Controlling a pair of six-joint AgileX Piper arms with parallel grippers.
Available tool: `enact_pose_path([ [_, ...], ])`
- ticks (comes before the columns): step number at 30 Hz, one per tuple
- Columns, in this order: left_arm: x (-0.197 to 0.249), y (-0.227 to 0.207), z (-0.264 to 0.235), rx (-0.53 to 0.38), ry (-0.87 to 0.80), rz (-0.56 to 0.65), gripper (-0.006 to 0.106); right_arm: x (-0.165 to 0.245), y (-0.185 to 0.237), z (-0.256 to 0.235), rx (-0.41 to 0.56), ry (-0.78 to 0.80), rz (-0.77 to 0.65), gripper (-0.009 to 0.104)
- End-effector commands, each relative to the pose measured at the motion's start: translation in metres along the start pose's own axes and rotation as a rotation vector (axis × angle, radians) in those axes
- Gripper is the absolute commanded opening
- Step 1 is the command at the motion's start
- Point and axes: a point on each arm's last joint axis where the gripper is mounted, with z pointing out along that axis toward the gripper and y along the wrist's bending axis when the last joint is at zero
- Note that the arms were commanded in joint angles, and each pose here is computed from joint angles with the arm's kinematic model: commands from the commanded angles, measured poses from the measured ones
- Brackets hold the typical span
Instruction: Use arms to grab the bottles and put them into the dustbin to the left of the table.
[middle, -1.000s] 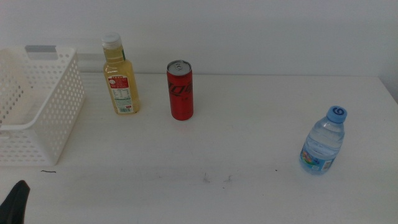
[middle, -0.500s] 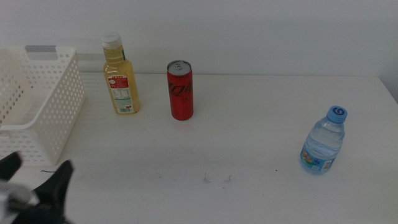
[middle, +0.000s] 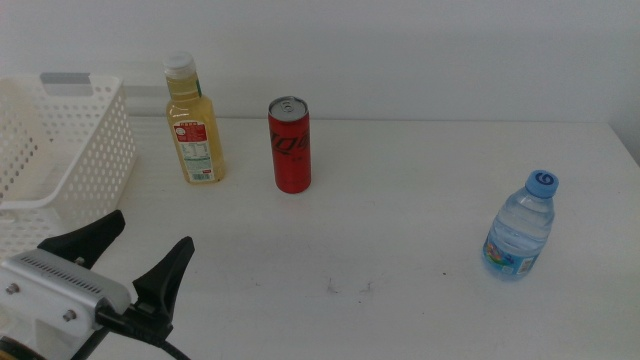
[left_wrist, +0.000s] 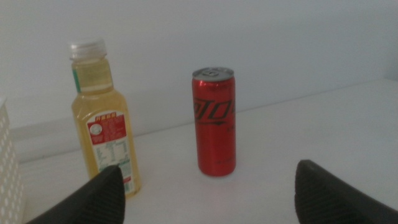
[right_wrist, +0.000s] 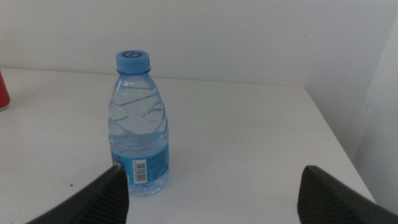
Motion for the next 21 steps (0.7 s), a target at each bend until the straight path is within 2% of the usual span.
enact_pose_path([
  [1,-0.003,-0.001,0.000,0.011,-0.033,-0.013,0.094,0.000,0.000,0.000,0.002,-0.008,-0.006,0.093],
  [11,-0.003,-0.003,0.000,0.028,-0.032,-0.002,0.094,0.000,0.000,0.000,0.002,-0.008,-0.006,0.093],
  [15,-0.001,-0.006,0.001,0.063,-0.008,0.001,0.094,0.000,0.000,0.000,0.002,-0.008,-0.006,0.093],
  [18,-0.008,-0.008,0.013,0.113,-0.021,0.037,0.094,0.000,0.000,0.000,0.002,-0.008,-0.006,0.093],
  [21,-0.013,-0.006,0.034,0.126,0.003,0.066,0.094,0.000,0.000,0.000,0.002,-0.008,-0.006,0.093],
])
